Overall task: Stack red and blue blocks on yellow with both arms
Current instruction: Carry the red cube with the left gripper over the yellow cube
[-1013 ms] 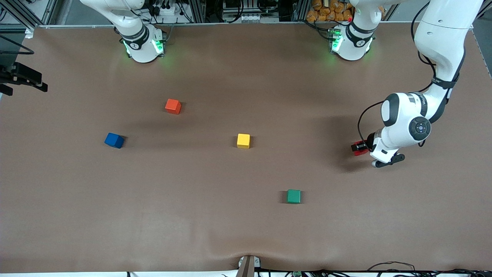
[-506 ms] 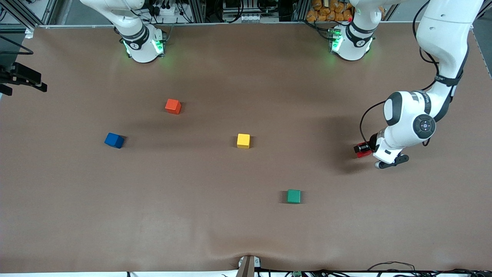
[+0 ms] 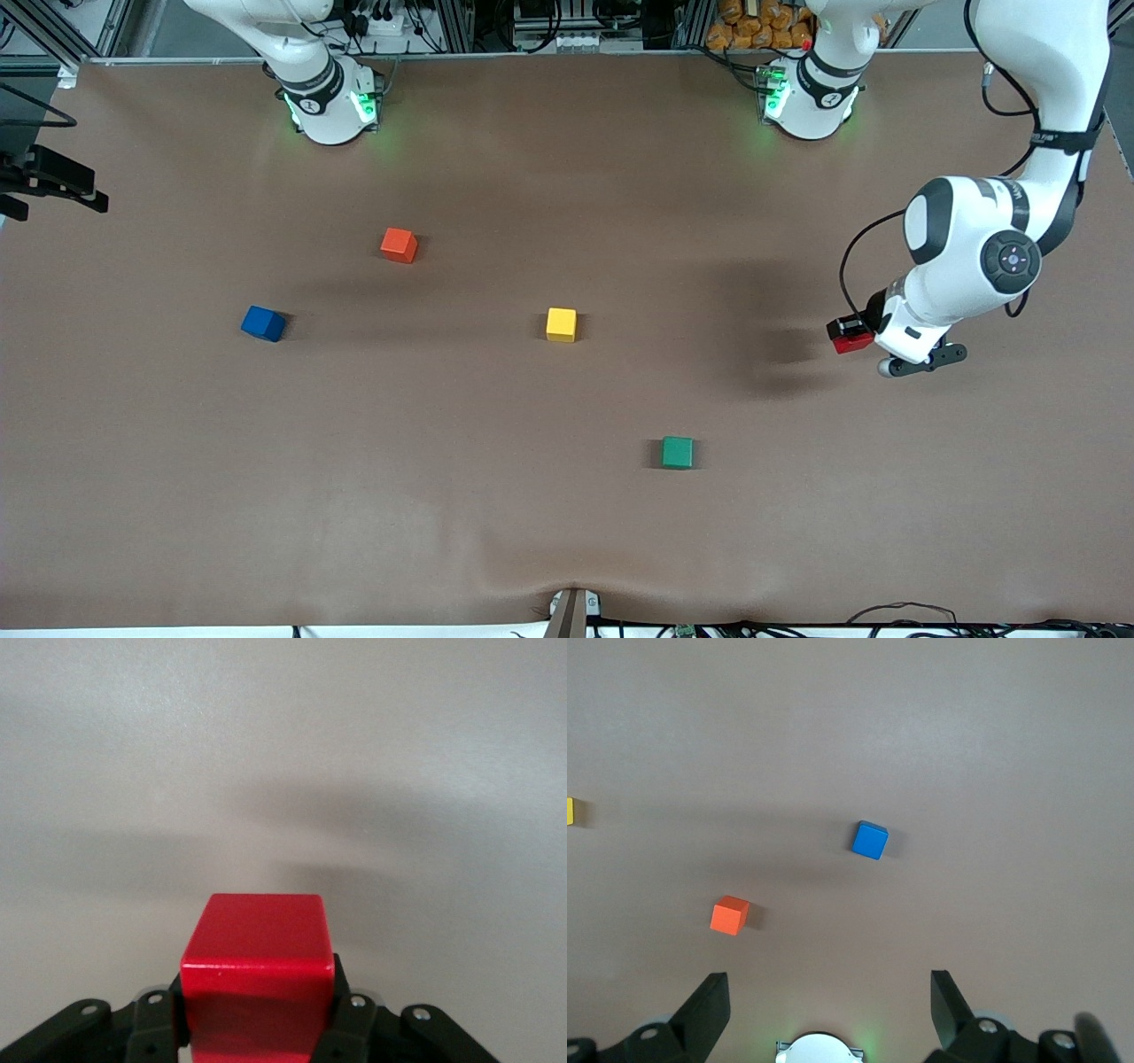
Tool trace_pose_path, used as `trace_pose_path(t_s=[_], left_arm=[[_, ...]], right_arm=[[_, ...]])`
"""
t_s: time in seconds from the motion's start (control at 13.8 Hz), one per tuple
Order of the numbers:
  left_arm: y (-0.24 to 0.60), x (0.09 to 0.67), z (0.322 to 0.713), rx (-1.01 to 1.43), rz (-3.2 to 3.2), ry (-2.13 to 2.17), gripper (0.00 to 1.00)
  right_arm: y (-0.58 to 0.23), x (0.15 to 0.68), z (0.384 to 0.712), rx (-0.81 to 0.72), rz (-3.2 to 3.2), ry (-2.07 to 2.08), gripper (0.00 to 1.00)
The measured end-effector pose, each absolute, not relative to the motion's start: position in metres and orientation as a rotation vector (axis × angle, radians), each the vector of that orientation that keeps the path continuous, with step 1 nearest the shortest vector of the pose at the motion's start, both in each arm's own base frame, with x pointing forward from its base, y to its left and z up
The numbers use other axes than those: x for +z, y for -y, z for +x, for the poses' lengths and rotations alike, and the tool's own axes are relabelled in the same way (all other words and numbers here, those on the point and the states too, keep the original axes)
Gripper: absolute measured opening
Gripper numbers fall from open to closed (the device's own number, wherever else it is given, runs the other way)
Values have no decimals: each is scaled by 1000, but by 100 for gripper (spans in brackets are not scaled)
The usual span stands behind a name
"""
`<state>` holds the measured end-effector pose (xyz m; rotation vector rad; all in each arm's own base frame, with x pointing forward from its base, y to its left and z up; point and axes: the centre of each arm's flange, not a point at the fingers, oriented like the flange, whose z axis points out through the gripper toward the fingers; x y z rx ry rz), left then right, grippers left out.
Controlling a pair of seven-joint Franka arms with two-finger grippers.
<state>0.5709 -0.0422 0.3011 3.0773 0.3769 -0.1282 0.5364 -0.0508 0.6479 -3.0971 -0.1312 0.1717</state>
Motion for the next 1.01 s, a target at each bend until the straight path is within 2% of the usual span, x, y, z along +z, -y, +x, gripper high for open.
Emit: trace_pose_path(t_s=[0.58,1.01], left_arm=[[62,384,594,-207,3086,-342,56],[129,423,592,-222,3081,-274,56]], right_arm=[[53,647,537,174,-3097,125,100],[53,647,537,174,-3097,124,100]])
